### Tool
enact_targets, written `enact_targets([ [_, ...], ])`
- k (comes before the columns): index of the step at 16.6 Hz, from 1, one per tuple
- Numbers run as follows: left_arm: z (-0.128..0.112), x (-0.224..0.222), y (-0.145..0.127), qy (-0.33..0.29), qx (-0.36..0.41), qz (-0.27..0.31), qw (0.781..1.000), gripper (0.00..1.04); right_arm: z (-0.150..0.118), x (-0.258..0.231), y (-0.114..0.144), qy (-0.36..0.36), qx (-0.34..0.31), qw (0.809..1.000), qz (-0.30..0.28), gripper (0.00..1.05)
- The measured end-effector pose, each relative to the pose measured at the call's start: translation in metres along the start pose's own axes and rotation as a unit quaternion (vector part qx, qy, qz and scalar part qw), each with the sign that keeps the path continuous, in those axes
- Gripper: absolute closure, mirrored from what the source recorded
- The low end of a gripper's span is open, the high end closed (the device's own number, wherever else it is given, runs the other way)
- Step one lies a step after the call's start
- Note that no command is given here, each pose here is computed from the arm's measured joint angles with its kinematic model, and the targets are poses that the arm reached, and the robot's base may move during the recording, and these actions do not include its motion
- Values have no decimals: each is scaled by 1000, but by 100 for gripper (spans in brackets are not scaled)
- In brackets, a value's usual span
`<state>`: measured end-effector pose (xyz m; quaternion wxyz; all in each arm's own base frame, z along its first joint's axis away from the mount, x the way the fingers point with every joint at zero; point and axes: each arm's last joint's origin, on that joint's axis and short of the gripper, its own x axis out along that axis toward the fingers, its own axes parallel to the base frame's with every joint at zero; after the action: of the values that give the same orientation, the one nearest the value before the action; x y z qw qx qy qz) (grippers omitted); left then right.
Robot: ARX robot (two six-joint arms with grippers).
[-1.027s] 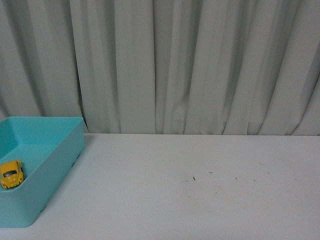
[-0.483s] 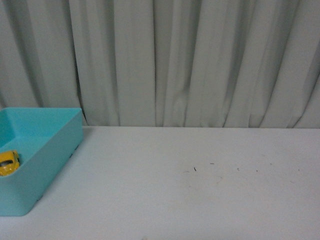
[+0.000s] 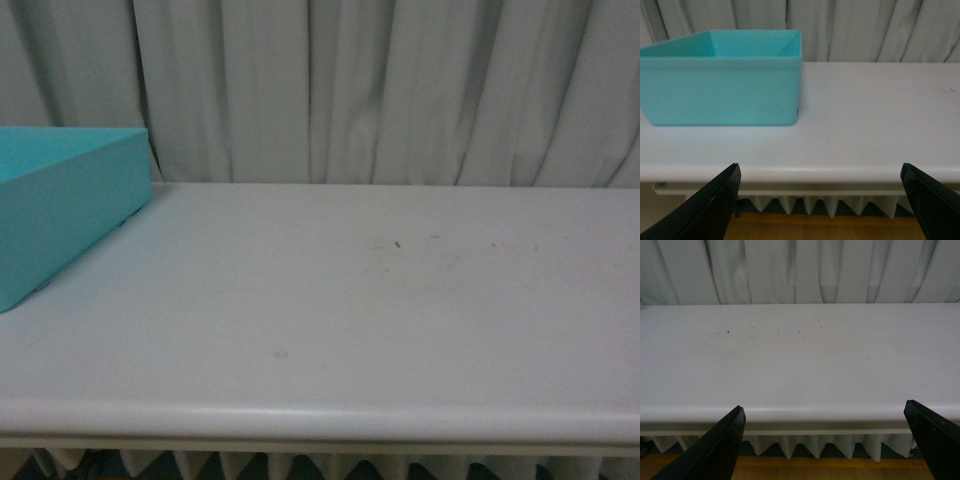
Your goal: Wind up and store yellow beetle toy
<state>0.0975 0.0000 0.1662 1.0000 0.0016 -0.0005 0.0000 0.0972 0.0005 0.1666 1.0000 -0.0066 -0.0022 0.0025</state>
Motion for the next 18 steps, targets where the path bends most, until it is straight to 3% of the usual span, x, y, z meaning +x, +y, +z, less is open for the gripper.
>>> enact_targets([
  [18,0,0,0,1,0,0,1000,7,0,0,0,2,1,1000,0,7],
])
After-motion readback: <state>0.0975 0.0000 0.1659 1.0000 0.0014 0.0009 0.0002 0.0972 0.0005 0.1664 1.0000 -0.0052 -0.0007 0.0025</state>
